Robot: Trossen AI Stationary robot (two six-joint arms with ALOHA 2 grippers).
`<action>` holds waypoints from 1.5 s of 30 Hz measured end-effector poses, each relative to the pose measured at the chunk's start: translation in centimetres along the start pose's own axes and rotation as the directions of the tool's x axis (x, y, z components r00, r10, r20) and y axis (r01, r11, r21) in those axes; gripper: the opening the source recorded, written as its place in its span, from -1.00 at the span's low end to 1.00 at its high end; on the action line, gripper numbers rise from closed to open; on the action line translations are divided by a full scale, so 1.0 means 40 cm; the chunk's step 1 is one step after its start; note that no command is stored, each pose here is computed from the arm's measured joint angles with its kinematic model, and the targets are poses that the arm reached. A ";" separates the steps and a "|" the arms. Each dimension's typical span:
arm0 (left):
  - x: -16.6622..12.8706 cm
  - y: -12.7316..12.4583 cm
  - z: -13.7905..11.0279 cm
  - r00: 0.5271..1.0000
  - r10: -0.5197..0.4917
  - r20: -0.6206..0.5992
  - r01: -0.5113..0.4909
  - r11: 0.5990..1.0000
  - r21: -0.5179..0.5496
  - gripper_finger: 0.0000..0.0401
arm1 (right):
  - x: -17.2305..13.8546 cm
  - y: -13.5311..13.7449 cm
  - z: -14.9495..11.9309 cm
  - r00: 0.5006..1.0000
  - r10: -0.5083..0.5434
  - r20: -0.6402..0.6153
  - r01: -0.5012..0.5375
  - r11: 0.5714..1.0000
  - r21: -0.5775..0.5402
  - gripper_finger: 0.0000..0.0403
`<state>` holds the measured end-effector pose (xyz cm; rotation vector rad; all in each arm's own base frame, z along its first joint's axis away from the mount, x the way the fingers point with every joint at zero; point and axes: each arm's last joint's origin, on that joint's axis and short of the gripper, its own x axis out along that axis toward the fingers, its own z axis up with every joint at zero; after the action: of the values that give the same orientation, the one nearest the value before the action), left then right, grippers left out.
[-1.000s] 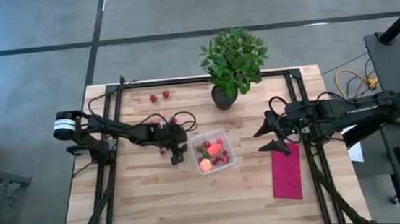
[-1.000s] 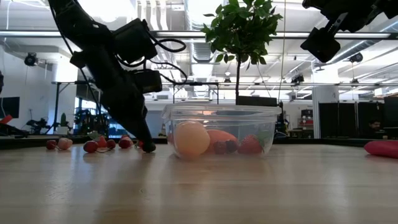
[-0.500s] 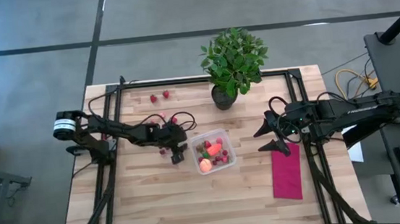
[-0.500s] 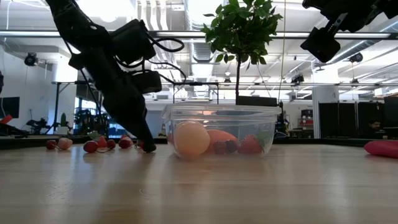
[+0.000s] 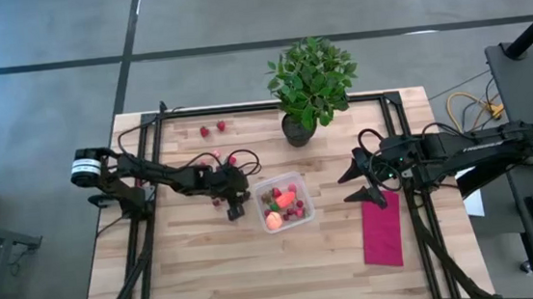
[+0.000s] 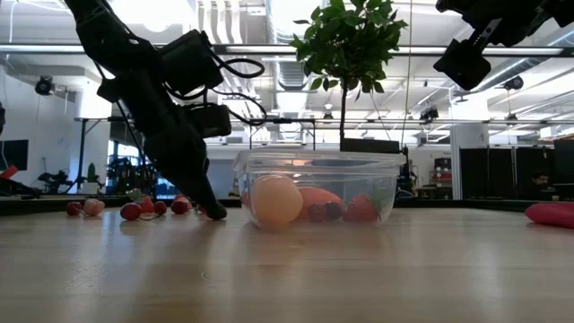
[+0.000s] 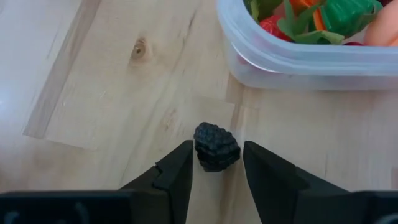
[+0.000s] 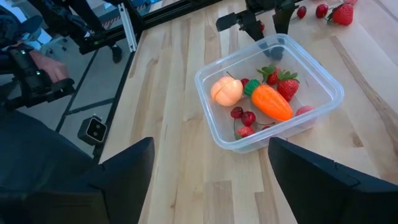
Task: Pick and placing Produce into tupperware
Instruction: Put the blackberry into the transparent bin
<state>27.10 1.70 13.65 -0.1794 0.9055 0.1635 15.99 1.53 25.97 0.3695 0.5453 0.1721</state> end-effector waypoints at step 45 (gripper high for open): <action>-0.173 -0.020 0.152 0.955 -0.029 0.297 0.016 0.999 0.046 -0.59 | 0.000 0.000 0.000 1.000 0.000 -0.001 0.000 1.000 0.000 0.51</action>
<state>27.75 1.82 22.87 -0.1207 0.6057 0.1449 15.99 1.54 25.97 0.3694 0.5458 0.1724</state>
